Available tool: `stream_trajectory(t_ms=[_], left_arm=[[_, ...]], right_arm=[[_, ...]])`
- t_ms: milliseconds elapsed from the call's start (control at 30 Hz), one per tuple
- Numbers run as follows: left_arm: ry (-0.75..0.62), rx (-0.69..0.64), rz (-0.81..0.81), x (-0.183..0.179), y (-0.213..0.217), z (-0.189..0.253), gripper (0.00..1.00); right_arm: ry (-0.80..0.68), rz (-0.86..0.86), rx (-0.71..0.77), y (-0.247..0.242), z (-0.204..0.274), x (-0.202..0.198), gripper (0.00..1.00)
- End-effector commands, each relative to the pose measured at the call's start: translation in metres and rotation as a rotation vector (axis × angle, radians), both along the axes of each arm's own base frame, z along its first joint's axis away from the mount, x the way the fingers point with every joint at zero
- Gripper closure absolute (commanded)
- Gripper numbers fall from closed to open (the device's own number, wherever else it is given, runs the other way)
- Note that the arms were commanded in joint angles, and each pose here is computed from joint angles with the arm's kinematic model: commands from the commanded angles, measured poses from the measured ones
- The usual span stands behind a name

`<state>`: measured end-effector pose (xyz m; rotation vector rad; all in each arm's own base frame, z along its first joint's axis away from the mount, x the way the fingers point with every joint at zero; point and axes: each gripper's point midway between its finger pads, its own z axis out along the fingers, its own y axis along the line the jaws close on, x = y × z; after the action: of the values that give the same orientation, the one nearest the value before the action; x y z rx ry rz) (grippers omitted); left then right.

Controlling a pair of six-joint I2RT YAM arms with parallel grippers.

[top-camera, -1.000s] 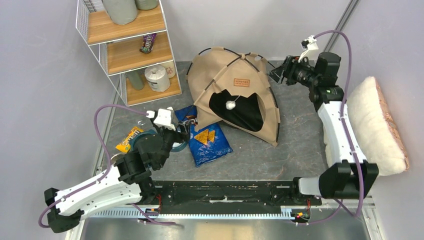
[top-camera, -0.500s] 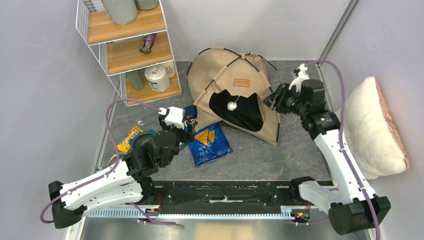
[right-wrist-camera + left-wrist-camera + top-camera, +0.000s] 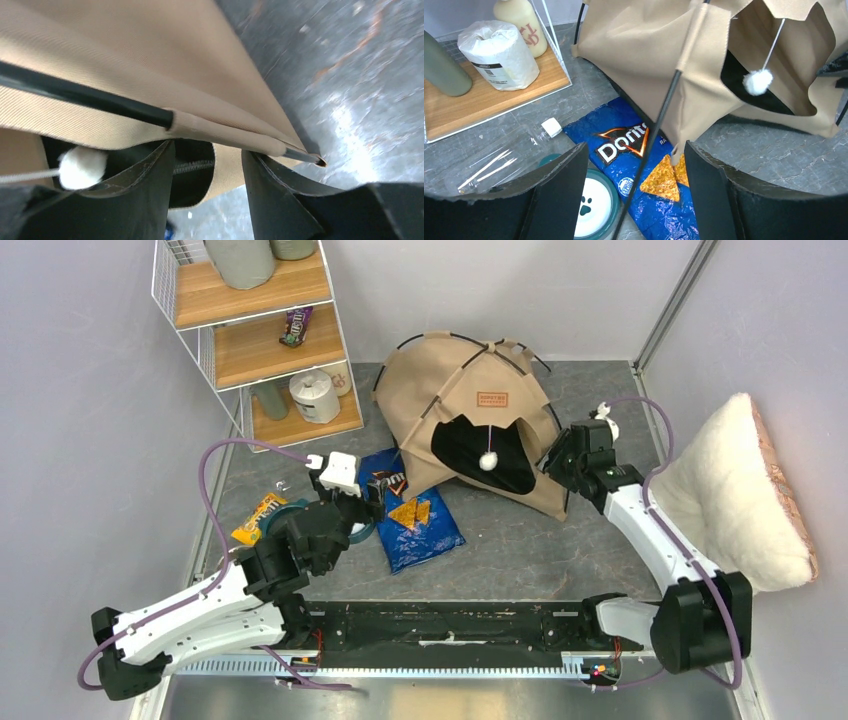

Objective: Set up the pet tent

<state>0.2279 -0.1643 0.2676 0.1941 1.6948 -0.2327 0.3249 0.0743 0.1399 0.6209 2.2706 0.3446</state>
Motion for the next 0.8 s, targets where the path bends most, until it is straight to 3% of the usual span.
stream_trajectory(t_ms=[0,167,333,600,700,767], left_arm=[[-0.014,-0.078,0.009,-0.002,0.002,0.019,0.23],[-0.005,-0.08,0.007,-0.003,0.003,0.015,0.23],[0.006,-0.08,0.005,-0.003,0.001,0.01,0.23],[0.006,-0.079,0.013,0.0,-0.003,0.008,0.23],[0.005,-0.078,0.017,0.001,-0.004,0.008,0.23],[0.008,-0.074,0.023,0.002,-0.003,0.007,0.23]], right_arm=[[-0.151,-0.3,-0.068,-0.061,0.022,0.046,0.41],[-0.229,-0.381,-0.171,-0.108,0.038,0.073,0.38],[-0.254,-0.216,-0.1,-0.08,0.06,0.084,0.39],[-0.404,0.17,0.201,0.022,0.125,0.02,0.4],[-0.376,0.258,0.204,0.051,0.122,-0.006,0.37],[-0.334,0.211,0.138,0.043,0.111,-0.015,0.33]])
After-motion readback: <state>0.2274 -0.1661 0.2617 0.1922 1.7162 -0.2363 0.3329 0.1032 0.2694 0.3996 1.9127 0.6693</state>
